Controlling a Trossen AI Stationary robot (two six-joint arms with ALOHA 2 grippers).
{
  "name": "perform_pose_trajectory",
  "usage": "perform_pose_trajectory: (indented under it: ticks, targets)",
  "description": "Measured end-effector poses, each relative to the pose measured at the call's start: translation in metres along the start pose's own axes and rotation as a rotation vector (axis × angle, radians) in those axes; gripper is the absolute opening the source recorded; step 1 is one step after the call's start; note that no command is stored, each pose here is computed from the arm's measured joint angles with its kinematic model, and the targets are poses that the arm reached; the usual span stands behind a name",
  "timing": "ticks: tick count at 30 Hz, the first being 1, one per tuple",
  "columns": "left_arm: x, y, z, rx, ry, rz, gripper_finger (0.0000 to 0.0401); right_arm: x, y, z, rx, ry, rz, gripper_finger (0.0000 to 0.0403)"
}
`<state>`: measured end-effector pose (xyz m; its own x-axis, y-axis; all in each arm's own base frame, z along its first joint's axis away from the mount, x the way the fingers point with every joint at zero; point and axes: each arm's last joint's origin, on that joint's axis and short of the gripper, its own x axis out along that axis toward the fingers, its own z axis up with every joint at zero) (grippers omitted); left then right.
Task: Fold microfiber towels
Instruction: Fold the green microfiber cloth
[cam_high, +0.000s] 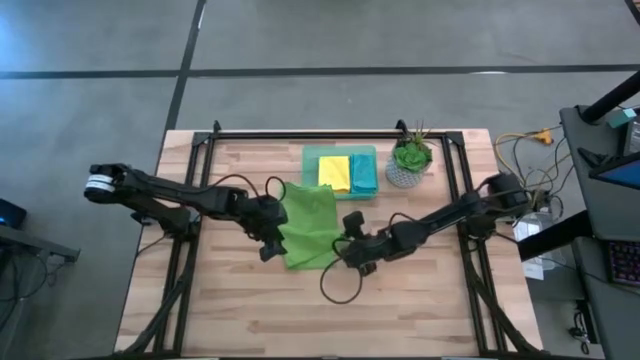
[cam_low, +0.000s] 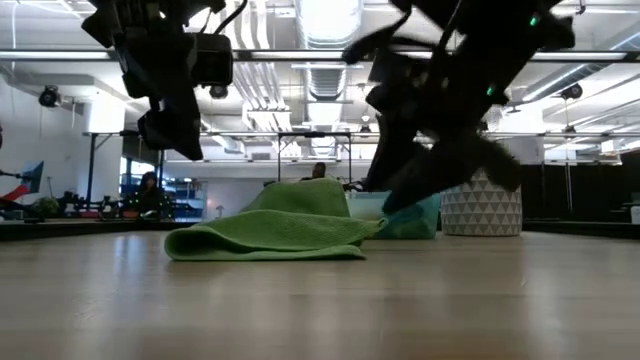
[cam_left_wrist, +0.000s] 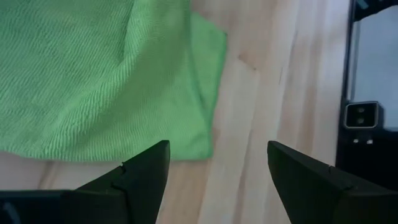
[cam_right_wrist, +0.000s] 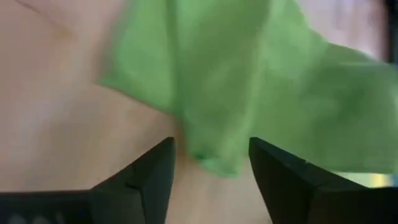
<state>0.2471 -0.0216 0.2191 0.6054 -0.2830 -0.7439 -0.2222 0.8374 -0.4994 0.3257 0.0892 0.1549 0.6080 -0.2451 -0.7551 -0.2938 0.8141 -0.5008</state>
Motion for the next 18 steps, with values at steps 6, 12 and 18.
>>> perform_pose_trajectory:
  ticks: [6, 12, 18]
  targets:
    - [-0.002, -0.004, 0.0, -0.025, -0.019, -0.009, 0.0253, 0.027, -0.001, -0.016, -0.064, 0.115, -0.03, 0.0216]
    - [-0.002, -0.006, -0.003, -0.032, -0.011, -0.006, 0.0254, 0.035, -0.001, -0.02, -0.079, 0.132, -0.025, 0.02]
    - [-0.001, -0.006, -0.003, -0.038, -0.014, -0.001, 0.0254, 0.034, -0.005, -0.011, -0.084, 0.074, -0.044, 0.0135]
